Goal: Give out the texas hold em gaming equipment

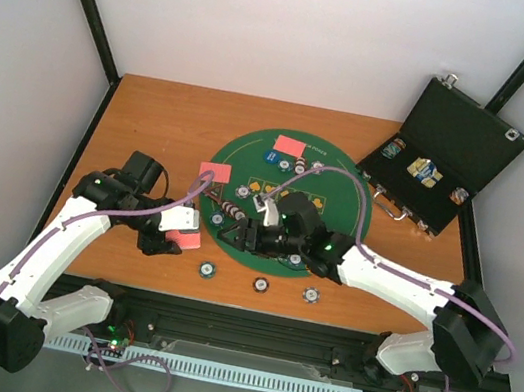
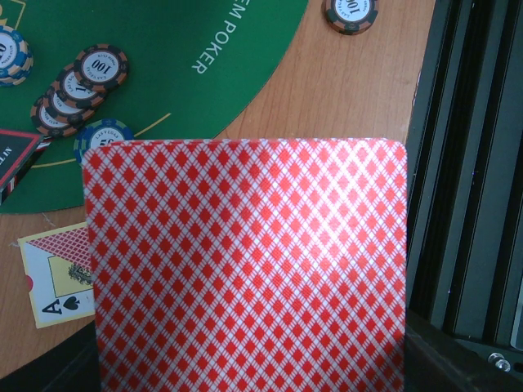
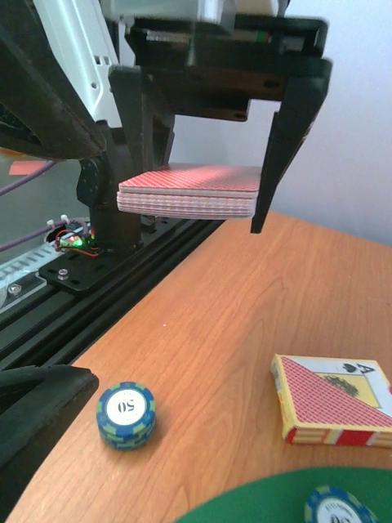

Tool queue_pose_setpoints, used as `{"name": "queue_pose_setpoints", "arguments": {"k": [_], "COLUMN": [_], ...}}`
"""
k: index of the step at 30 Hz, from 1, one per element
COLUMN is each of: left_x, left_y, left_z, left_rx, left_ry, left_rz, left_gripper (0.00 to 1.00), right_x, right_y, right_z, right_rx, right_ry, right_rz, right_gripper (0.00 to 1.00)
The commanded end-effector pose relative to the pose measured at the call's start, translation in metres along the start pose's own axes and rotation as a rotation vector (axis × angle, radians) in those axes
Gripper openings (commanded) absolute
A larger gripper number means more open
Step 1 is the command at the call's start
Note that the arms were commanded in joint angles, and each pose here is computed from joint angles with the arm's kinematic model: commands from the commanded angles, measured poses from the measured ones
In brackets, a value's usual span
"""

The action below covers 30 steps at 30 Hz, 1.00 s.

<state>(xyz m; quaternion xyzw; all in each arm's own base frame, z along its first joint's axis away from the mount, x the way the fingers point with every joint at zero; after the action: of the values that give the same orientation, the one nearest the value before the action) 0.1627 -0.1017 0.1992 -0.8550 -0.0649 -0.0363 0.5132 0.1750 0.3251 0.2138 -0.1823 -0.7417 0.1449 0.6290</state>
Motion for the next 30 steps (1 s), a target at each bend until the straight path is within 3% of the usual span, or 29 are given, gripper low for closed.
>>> {"name": "queue_pose_setpoints", "arguments": {"k": [1, 30], "left_x": [0.001, -0.003], "left_y": [-0.010, -0.015], "left_z": [-0.006, -0.007], "left_rx": [-0.026, -0.021], "left_ry": [0.009, 0.031], "left_rz": [-0.026, -0.034], "left_gripper": [0.52, 0.52], "right_x": [0.021, 0.032], "right_y": [0.018, 0.085], "right_z": [0.002, 0.017], "right_rx": [0.004, 0.133], "right_ry": [-0.030, -0.025], "right_rz": [-0.087, -0.185], "right_gripper": [0.68, 0.65]}}
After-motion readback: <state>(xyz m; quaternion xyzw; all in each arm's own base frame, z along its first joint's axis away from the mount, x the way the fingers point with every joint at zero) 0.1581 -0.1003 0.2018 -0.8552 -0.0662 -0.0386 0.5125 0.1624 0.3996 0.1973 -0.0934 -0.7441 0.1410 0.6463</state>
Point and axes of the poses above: each gripper's point midway between its finger pads, its own y axis out along the fingers, its own x axis along the line the jaws close on, z = x × y, the point moved 5 cm from there along -y, back along the fingers, and after that the axes turned 11 degrees about y, right-handed, at the moved point
